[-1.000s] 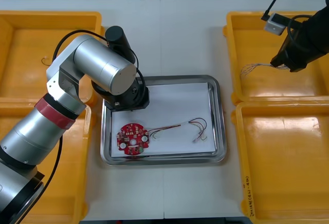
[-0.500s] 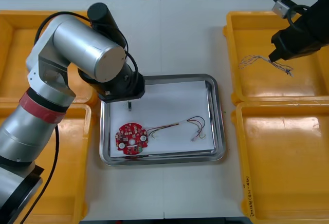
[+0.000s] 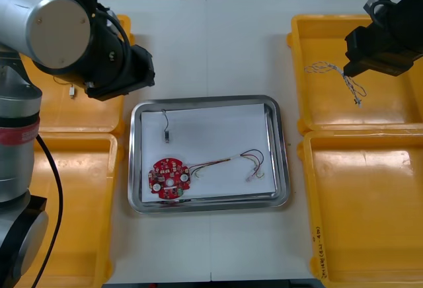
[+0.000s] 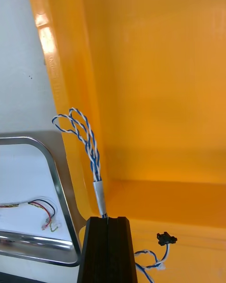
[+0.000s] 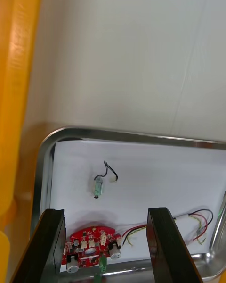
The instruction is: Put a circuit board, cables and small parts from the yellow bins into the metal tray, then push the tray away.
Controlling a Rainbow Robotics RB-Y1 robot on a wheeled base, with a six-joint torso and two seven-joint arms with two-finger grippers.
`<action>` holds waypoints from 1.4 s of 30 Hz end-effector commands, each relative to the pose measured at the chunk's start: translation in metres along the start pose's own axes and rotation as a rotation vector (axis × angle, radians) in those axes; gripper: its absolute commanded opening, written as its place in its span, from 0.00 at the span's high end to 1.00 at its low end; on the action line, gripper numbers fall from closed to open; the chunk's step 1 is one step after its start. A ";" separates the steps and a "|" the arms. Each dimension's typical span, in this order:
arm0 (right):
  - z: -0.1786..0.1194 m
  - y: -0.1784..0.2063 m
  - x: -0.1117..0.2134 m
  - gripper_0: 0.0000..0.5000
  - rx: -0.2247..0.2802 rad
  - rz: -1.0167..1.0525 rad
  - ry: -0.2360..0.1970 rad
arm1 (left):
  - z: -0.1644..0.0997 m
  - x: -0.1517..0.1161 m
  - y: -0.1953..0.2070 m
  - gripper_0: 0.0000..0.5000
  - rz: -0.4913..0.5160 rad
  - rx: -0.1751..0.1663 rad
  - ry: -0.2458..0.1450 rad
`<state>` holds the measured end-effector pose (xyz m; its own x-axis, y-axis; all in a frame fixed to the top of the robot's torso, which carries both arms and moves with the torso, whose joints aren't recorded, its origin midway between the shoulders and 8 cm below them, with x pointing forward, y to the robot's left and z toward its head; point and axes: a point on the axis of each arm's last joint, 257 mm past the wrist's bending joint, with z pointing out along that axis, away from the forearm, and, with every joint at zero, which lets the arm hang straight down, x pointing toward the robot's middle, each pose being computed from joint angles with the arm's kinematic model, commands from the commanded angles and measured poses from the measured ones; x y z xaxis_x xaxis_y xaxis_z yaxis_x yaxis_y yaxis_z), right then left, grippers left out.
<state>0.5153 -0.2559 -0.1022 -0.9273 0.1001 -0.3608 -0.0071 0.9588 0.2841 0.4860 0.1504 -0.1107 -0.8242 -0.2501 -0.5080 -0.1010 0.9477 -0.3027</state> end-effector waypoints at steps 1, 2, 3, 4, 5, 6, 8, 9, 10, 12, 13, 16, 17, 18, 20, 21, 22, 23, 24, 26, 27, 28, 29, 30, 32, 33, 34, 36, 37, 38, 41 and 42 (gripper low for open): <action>-0.031 0.017 -0.019 1.00 -0.001 0.066 -0.072 | -0.025 -0.032 0.031 0.00 -0.013 -0.026 -0.085; -0.031 0.017 -0.018 1.00 0.002 0.097 -0.070 | -0.026 -0.036 0.037 0.00 -0.033 -0.033 -0.090; -0.032 0.018 -0.017 1.00 0.003 0.119 -0.069 | -0.028 -0.042 0.045 0.00 -0.052 -0.045 -0.095; -0.032 0.020 -0.016 1.00 0.002 0.135 -0.071 | -0.028 -0.047 0.053 0.00 -0.067 -0.059 -0.096; -0.032 0.021 -0.016 1.00 0.001 0.142 -0.071 | -0.028 -0.049 0.055 0.00 -0.071 -0.066 -0.094; -0.032 0.022 -0.016 1.00 0.000 0.164 -0.071 | -0.028 -0.054 0.063 0.00 -0.082 -0.085 -0.092; -0.031 0.024 -0.015 1.00 -0.002 0.173 -0.069 | -0.028 -0.060 0.075 0.00 -0.097 -0.113 -0.082; -0.030 0.024 -0.014 1.00 0.000 0.176 -0.067 | -0.027 -0.064 0.082 0.00 -0.109 -0.130 -0.074; -0.030 0.025 -0.014 1.00 -0.002 0.177 -0.065 | -0.026 -0.067 0.090 0.00 -0.123 -0.146 -0.066; -0.030 0.027 -0.013 1.00 -0.007 0.179 -0.064 | -0.025 -0.073 0.101 0.00 -0.146 -0.168 -0.057; -0.028 0.028 -0.013 1.00 -0.006 0.184 -0.061 | -0.024 -0.079 0.107 0.00 -0.160 -0.176 -0.059; -0.027 0.035 -0.011 1.00 -0.017 0.200 -0.060 | -0.023 -0.091 0.123 0.00 -0.193 -0.198 -0.065; -0.026 0.037 -0.011 1.00 -0.020 0.202 -0.062 | -0.022 -0.094 0.126 0.00 -0.200 -0.202 -0.067; -0.027 0.041 -0.011 1.00 -0.023 0.206 -0.066 | -0.022 -0.099 0.132 0.00 -0.212 -0.211 -0.069; -0.026 0.047 -0.009 1.00 -0.022 0.198 -0.070 | -0.020 -0.105 0.139 0.00 -0.230 -0.220 -0.065; -0.026 0.053 -0.007 1.00 -0.025 0.200 -0.068 | -0.018 -0.109 0.144 0.00 -0.241 -0.227 -0.061; -0.025 0.060 -0.004 1.00 -0.026 0.204 -0.068 | -0.016 -0.115 0.148 0.00 -0.255 -0.231 -0.060; -0.024 0.062 -0.003 1.00 -0.022 0.200 -0.069 | -0.015 -0.117 0.150 0.00 -0.261 -0.231 -0.059; -0.024 0.069 -0.001 1.00 -0.019 0.196 -0.071 | -0.013 -0.120 0.153 0.00 -0.273 -0.231 -0.054; -0.021 0.078 0.004 1.00 -0.011 0.185 -0.070 | -0.009 -0.126 0.157 0.00 -0.286 -0.232 -0.049; -0.020 0.084 0.007 1.00 -0.009 0.178 -0.076 | -0.007 -0.130 0.160 0.00 -0.292 -0.232 -0.046; -0.018 0.088 0.009 1.00 0.003 0.161 -0.088 | -0.005 -0.132 0.163 0.00 -0.278 -0.239 -0.039; -0.018 0.091 0.010 1.00 0.008 0.147 -0.093 | -0.004 -0.132 0.165 0.00 -0.275 -0.241 -0.037; -0.015 0.095 0.013 1.00 0.020 0.123 -0.106 | -0.001 -0.135 0.167 0.00 -0.267 -0.242 -0.035; -0.008 0.104 0.020 1.00 0.034 0.083 -0.112 | 0.005 -0.139 0.171 0.00 -0.256 -0.239 -0.033; -0.007 0.106 0.021 1.00 0.038 0.072 -0.114 | 0.006 -0.141 0.172 0.00 -0.256 -0.238 -0.036; -0.003 0.112 0.027 1.00 0.040 0.053 -0.110 | 0.009 -0.145 0.175 0.00 -0.262 -0.236 -0.041; 0.001 0.118 0.032 1.00 0.041 0.027 -0.105 | 0.014 -0.148 0.175 0.00 -0.255 -0.228 -0.042; 0.004 0.123 0.036 1.00 0.045 0.004 -0.104 | 0.016 -0.150 0.177 0.00 -0.238 -0.231 -0.040; 0.007 0.127 0.040 1.00 0.052 -0.021 -0.111 | 0.019 -0.151 0.179 0.00 -0.213 -0.234 -0.033; 0.015 0.144 0.048 1.00 0.053 -0.078 -0.126 | 0.025 -0.154 0.184 0.00 -0.162 -0.242 -0.028; 0.016 0.147 0.049 1.00 0.054 -0.089 -0.128 | 0.026 -0.154 0.185 0.00 -0.152 -0.242 -0.028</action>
<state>0.4788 -0.1398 -0.1099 -0.8937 0.1013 -0.4371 0.0093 0.9782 0.2075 0.5888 0.3417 -0.1566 -0.7955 -0.4605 -0.3938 -0.4120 0.8877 -0.2056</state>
